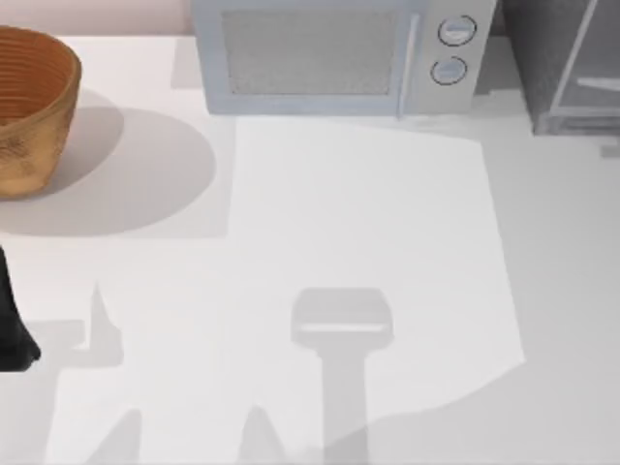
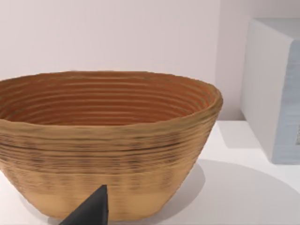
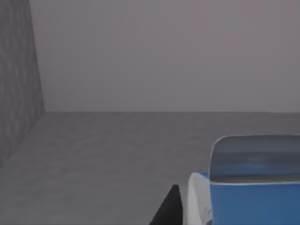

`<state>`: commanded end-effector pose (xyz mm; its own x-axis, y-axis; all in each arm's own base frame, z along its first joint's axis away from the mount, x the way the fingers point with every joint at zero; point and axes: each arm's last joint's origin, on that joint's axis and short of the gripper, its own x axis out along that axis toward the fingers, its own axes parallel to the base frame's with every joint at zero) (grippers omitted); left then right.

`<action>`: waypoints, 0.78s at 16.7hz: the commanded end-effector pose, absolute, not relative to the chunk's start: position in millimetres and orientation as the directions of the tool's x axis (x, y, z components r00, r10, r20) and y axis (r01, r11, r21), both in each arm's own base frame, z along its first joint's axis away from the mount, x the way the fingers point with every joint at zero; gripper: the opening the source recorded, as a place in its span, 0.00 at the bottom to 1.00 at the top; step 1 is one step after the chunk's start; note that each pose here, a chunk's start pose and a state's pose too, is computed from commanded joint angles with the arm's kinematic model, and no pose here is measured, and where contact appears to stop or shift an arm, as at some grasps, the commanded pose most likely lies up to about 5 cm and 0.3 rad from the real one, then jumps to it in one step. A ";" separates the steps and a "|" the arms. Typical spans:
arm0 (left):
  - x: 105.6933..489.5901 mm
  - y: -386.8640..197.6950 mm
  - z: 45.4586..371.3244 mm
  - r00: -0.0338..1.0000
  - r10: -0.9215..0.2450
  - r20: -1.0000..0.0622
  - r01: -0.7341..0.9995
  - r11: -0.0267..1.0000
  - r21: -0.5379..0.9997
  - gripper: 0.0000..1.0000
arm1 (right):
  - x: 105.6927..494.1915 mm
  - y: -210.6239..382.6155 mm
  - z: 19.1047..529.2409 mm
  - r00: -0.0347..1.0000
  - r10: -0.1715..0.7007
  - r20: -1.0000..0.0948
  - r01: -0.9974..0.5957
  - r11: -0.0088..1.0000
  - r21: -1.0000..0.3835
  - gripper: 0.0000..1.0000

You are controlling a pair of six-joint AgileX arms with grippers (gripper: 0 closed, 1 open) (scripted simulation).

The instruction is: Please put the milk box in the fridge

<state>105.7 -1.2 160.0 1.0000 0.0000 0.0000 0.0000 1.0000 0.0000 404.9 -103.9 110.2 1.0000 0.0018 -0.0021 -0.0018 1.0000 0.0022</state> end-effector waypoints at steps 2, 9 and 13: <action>105.7 -1.2 160.0 1.000 0.000 0.000 0.000 1.000 0.000 1.00 | 404.4 -101.5 109.2 1.000 0.006 -0.008 -0.006 1.000 0.006 0.00; 105.7 -1.2 160.0 1.000 0.000 0.000 0.000 1.000 0.000 1.00 | 444.2 -105.3 107.5 1.000 0.004 -0.025 -0.003 1.000 0.012 0.00; 105.7 -1.2 160.0 1.000 0.000 0.000 0.000 1.000 0.000 1.00 | 485.0 -108.0 114.2 1.000 -0.003 -0.022 0.004 1.000 0.014 0.00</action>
<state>105.7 -1.2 160.0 1.0000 0.0000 0.0000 0.0000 1.0000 0.0000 485.0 -108.0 114.2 0.9997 -0.0033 -0.0223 0.0036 0.9999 0.0141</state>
